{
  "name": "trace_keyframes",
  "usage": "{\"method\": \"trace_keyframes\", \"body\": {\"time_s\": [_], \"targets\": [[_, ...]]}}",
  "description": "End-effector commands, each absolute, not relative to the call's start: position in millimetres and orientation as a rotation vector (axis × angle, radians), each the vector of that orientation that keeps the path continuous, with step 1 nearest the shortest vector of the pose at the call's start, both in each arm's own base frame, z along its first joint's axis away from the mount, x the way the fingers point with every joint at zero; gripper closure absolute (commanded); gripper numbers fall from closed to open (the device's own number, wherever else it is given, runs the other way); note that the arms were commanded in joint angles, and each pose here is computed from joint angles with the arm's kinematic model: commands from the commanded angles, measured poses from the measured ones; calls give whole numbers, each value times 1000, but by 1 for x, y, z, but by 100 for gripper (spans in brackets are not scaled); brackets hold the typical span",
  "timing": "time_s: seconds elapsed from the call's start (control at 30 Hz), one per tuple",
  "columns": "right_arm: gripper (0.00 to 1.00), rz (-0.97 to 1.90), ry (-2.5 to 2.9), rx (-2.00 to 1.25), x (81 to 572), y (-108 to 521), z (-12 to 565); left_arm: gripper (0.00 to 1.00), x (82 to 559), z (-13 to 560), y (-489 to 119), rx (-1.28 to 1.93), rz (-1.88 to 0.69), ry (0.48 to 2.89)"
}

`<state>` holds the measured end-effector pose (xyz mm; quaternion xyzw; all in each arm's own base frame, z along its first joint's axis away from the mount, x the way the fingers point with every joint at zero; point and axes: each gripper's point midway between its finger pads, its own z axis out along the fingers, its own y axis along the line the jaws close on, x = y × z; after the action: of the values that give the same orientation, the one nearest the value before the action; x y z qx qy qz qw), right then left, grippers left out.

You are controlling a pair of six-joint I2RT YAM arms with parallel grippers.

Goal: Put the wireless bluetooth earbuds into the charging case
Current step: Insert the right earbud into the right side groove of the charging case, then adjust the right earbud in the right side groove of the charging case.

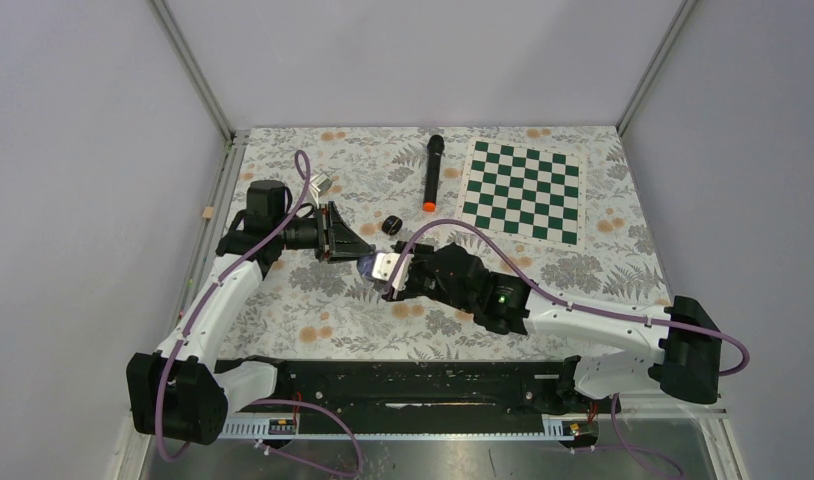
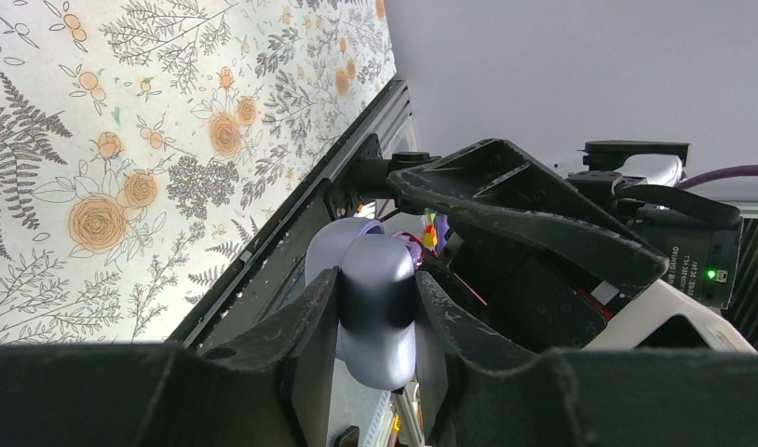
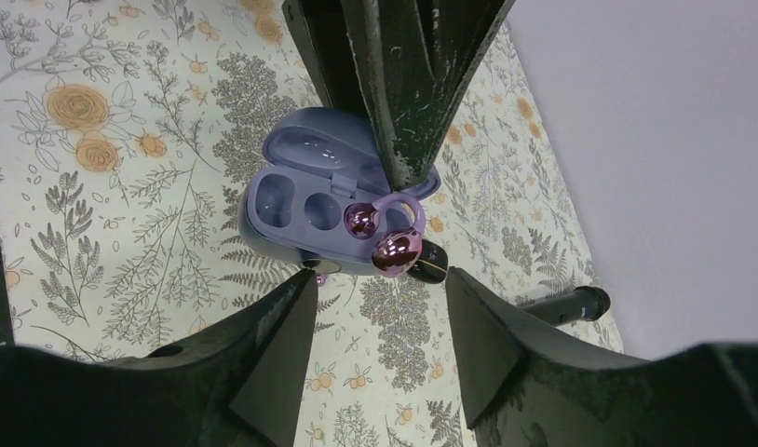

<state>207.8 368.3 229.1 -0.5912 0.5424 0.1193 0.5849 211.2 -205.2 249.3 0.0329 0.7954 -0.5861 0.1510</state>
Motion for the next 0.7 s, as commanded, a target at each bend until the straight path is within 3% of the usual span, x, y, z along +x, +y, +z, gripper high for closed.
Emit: {"method": "trace_keyframes", "body": {"time_s": [0.0, 0.1, 0.23, 0.3, 0.33, 0.37, 0.43, 0.67], "targets": [[37, 394, 1248, -1233, 199, 367, 275, 100, 212, 275, -208, 209, -1702, 2192], [31, 433, 1269, -1183, 195, 359, 282, 100, 211, 275, -208, 213, -1702, 2189], [33, 556, 1366, -1092, 194, 346, 285, 100, 211, 275, -208, 218, -1702, 2188], [45, 641, 1433, -1048, 195, 342, 285, 100, 211, 275, -208, 220, -1701, 2187], [58, 675, 1465, -1034, 195, 342, 284, 100, 211, 275, -208, 221, -1700, 2186], [79, 693, 1489, -1027, 196, 342, 283, 100, 211, 275, -209, 221, -1702, 2187], [100, 701, 1524, -1016, 197, 342, 282, 100, 211, 275, -208, 221, -1701, 2187], [100, 776, 1570, -1069, 188, 357, 275, 100, 212, 275, -208, 220, -1699, 2188]]}}
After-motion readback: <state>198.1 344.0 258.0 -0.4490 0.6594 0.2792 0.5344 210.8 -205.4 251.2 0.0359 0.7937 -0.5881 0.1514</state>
